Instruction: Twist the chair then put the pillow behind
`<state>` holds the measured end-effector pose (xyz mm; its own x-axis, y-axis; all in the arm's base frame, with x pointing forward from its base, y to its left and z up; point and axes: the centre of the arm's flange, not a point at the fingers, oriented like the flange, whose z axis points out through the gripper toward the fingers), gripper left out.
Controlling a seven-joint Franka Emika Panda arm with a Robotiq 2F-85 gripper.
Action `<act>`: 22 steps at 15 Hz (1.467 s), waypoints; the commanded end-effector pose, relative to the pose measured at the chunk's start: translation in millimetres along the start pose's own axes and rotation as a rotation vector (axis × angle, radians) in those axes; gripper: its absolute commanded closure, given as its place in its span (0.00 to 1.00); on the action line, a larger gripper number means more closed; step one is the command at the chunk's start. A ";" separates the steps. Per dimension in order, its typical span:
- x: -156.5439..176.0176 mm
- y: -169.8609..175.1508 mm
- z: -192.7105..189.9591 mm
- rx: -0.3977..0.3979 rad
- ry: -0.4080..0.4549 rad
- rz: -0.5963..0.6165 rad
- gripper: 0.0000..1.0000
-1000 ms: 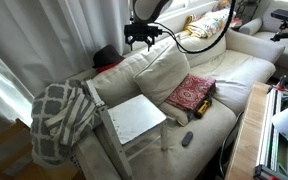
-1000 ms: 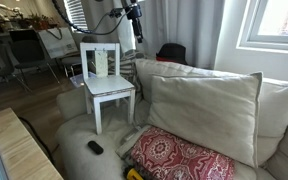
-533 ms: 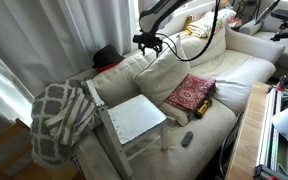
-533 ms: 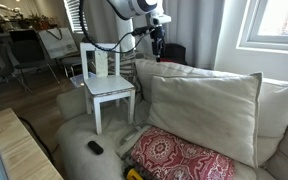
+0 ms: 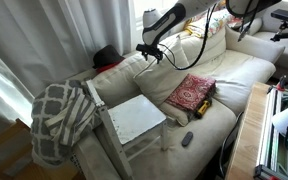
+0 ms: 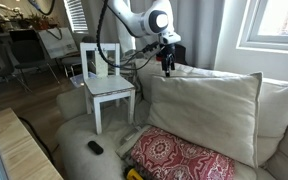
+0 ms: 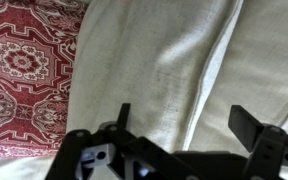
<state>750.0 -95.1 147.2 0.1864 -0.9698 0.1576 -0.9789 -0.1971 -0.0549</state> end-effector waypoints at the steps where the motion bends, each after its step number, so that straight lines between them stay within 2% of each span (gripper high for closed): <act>1: 2.2 -18.4 34.0 0.065 0.034 0.064 0.00; 4: 7.4 -17.7 51.2 0.080 0.099 0.111 0.00; 7: 21.6 -13.5 61.7 0.046 0.130 0.213 0.00; 8: 25.2 -13.0 64.2 0.036 0.132 0.234 0.20; 10: 28.2 -10.2 68.2 -0.011 0.132 0.264 0.32; 13: 27.4 -7.2 61.5 -0.070 0.098 0.265 0.58; 18: 29.4 -3.4 50.8 -0.140 0.044 0.251 0.94; 20: 31.4 -0.4 44.6 -0.154 0.023 0.227 0.99; 22: 33.8 3.5 25.2 -0.147 0.000 0.162 0.96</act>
<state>757.3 -132.7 107.6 -0.0441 -0.9763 0.2118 -0.9982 0.0516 0.0300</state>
